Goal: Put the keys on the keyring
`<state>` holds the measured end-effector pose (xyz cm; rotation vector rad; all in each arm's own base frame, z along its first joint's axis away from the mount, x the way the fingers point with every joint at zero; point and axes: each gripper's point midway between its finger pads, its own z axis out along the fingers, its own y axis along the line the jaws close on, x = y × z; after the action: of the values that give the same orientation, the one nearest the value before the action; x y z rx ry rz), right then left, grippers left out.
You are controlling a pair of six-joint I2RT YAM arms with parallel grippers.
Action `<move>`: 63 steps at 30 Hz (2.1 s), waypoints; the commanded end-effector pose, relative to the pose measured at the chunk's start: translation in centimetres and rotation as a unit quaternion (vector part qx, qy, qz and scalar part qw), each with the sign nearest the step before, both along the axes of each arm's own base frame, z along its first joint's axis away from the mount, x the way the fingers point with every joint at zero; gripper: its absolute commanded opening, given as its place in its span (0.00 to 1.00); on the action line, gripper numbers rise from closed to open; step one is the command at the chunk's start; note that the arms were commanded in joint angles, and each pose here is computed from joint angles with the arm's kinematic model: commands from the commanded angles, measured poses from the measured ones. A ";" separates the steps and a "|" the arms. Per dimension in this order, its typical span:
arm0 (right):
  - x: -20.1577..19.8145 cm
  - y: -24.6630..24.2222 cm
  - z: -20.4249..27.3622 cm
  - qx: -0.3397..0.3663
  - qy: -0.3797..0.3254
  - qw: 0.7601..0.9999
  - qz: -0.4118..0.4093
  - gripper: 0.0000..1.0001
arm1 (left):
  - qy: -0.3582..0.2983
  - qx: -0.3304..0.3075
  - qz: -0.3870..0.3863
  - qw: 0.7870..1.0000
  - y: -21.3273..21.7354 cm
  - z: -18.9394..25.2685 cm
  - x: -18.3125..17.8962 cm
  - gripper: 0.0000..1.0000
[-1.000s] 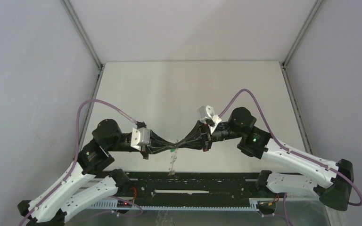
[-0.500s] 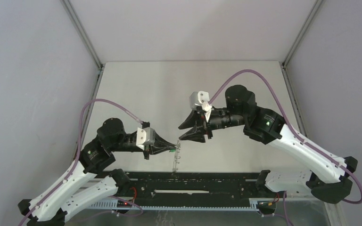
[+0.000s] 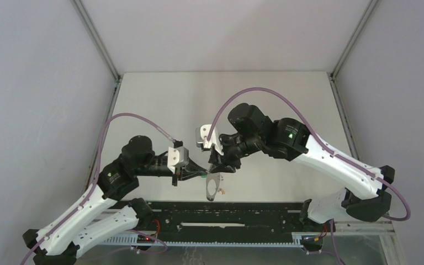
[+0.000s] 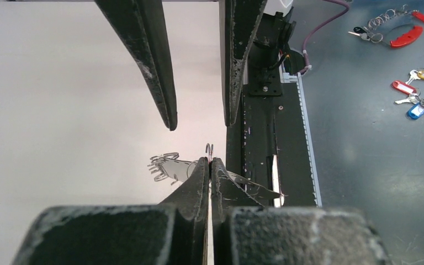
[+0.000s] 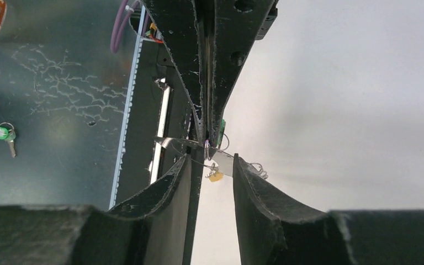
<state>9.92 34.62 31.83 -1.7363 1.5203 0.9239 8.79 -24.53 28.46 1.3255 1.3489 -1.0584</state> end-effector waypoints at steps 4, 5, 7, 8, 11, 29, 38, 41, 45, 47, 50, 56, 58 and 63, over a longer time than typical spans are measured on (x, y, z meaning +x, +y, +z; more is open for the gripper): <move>0.0 0.0 0.5 -0.021 -0.032 0.999 0.007 0.38 | -0.053 -0.039 0.008 0.998 0.0 3.9 0.6 0.00; -0.1 0.1 0.4 -0.021 -0.032 0.999 0.008 0.37 | -0.054 -0.040 0.010 0.998 0.0 4.0 0.6 0.00; -0.1 0.3 0.4 -0.020 -0.033 0.999 0.010 0.35 | -0.055 -0.044 0.011 0.997 -0.1 4.3 0.7 0.00; -0.1 0.4 0.3 -0.020 -0.033 0.999 0.009 0.34 | -0.057 -0.046 0.012 0.997 -0.1 4.4 0.7 0.00; -0.1 0.7 0.4 -0.016 -0.031 0.999 0.009 0.31 | -0.058 -0.050 0.008 0.997 -0.1 4.7 0.6 0.00; 0.4 1.0 0.2 -0.019 -0.035 0.999 -0.001 0.00 | -0.066 -0.061 0.019 0.996 -0.1 5.4 1.0 0.00; 1.9 0.6 2.5 0.075 -0.031 0.995 -0.059 0.00 | -0.075 -0.063 0.036 0.995 0.1 5.8 1.4 0.41; 1.8 0.1 3.4 0.141 0.002 0.987 -0.072 0.00 | -0.103 -0.049 0.030 0.993 0.6 5.5 1.3 0.43; 1.5 -0.8 5.0 0.222 0.036 0.972 -0.069 0.00 | -0.146 -0.031 0.029 0.988 1.1 5.1 1.6 0.41; 1.0 -1.0 5.5 0.253 0.048 0.964 -0.060 0.00 | -0.156 -0.030 0.030 0.987 1.2 5.1 1.8 0.41; 0.5 -1.0 6.4 0.296 0.061 0.952 -0.048 0.00 | -0.157 -0.033 0.022 0.987 0.9 5.2 1.8 0.41; 0.3 -0.9 7.2 0.362 0.077 0.928 -0.052 0.00 | -0.154 -0.046 0.027 0.987 0.6 6.2 2.0 0.39; 0.2 -0.9 7.1 0.374 0.080 0.922 -0.052 0.00 | -0.153 -0.050 0.022 0.987 0.5 6.5 1.8 0.39; 0.1 -0.6 7.0 0.377 0.086 0.921 -0.054 0.00 | -0.163 -0.051 0.020 0.985 0.6 6.6 1.7 0.34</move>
<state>10.73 34.28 33.93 -1.0972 1.2913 1.3552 10.73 -24.08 31.38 1.3503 1.1795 -0.8559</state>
